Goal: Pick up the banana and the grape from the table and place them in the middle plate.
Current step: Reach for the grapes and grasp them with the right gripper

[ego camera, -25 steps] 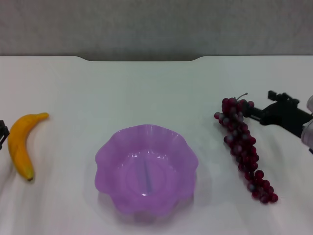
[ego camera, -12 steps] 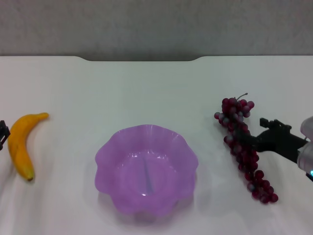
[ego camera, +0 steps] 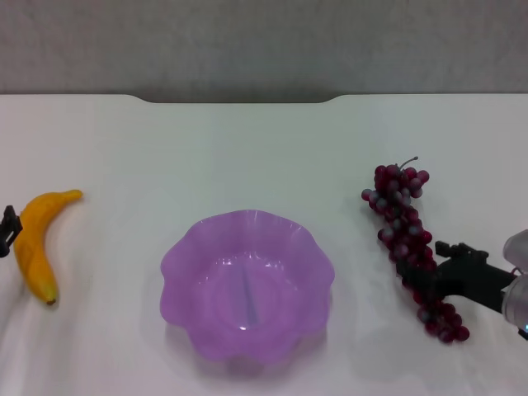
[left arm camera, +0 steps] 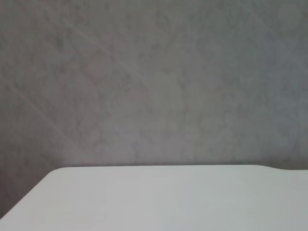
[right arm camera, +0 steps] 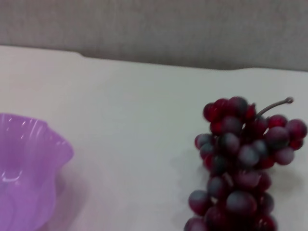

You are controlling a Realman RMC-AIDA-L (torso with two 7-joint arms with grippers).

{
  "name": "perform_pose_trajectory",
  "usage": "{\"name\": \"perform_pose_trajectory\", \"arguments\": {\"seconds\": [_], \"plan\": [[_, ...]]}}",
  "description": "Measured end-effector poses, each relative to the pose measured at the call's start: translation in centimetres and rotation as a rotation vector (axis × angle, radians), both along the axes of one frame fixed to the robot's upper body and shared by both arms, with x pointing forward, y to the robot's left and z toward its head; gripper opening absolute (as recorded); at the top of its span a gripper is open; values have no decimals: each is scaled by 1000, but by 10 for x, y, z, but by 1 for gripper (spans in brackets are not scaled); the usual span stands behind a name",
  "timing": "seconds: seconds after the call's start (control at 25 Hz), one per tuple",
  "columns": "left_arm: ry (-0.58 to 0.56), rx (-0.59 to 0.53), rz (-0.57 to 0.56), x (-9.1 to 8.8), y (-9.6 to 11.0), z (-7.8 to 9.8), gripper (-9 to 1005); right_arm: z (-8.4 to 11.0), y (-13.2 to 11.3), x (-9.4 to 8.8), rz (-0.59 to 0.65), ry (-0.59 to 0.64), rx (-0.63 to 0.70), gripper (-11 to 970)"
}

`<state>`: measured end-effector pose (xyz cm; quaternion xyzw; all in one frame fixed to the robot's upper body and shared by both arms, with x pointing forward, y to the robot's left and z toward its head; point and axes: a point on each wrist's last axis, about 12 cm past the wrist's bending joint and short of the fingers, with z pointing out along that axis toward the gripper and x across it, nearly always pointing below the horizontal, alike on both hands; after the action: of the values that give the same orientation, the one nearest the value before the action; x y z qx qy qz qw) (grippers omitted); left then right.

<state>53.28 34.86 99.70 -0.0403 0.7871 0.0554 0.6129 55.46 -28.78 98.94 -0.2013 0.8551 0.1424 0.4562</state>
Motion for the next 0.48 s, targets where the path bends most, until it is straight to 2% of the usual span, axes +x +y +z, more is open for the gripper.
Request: {"name": "perform_pose_trajectory", "arguments": {"seconds": [0.48], "plan": [[2, -1, 0, -2, 0, -1, 885, -6, 0, -6, 1, 39, -2, 890]]}}
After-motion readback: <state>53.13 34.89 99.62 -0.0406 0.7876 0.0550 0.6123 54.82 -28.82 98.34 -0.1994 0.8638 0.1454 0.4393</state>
